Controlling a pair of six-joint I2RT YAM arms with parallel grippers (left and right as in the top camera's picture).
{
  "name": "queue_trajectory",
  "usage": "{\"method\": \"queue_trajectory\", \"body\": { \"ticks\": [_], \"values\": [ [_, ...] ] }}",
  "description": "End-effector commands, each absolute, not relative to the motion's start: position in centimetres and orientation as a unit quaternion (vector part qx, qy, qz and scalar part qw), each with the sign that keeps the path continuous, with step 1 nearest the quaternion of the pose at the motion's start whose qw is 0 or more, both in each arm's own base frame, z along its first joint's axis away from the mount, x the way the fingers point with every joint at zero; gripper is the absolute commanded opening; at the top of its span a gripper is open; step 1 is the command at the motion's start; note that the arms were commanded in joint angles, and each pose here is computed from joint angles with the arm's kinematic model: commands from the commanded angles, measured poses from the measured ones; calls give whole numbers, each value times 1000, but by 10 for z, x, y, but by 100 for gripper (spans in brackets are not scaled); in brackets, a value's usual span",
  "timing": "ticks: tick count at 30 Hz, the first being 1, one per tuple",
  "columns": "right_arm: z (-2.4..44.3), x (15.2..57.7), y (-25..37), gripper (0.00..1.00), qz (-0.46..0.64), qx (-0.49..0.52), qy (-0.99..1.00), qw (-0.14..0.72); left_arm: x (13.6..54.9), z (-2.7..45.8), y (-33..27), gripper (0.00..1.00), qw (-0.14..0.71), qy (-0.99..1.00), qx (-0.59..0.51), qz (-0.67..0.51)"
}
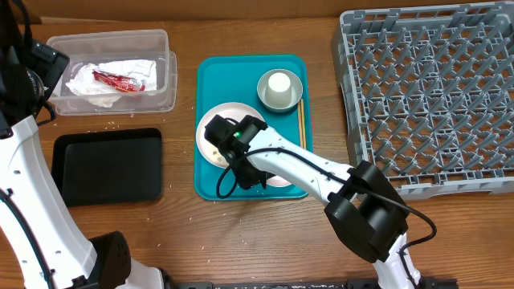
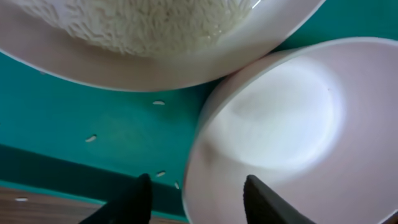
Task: Sort waste into correct bins and load items into the dishwasher
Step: 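Lower the right gripper onto the small white dish beside the plate, then close the right gripper on the rim of the small white dish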
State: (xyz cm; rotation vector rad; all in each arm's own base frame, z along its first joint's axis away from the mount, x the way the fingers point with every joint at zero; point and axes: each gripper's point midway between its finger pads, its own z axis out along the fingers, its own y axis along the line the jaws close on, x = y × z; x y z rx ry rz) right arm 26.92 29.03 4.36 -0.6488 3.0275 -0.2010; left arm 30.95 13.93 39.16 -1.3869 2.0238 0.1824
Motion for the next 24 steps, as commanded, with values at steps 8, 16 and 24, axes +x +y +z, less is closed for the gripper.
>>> {"method": "queue_trajectory", "body": {
  "ticks": [8, 16, 24],
  "values": [
    [42, 268, 295, 36, -50, -204, 978, 16, 308, 391, 144, 100, 334, 767, -543, 77],
    [42, 268, 297, 32, -45, -203, 978, 17, 308, 391, 144, 100, 334, 767, -543, 77],
    [29, 265, 293, 33, -47, -204, 978, 14, 308, 391, 144, 100, 334, 767, -543, 77]
  ]
}}
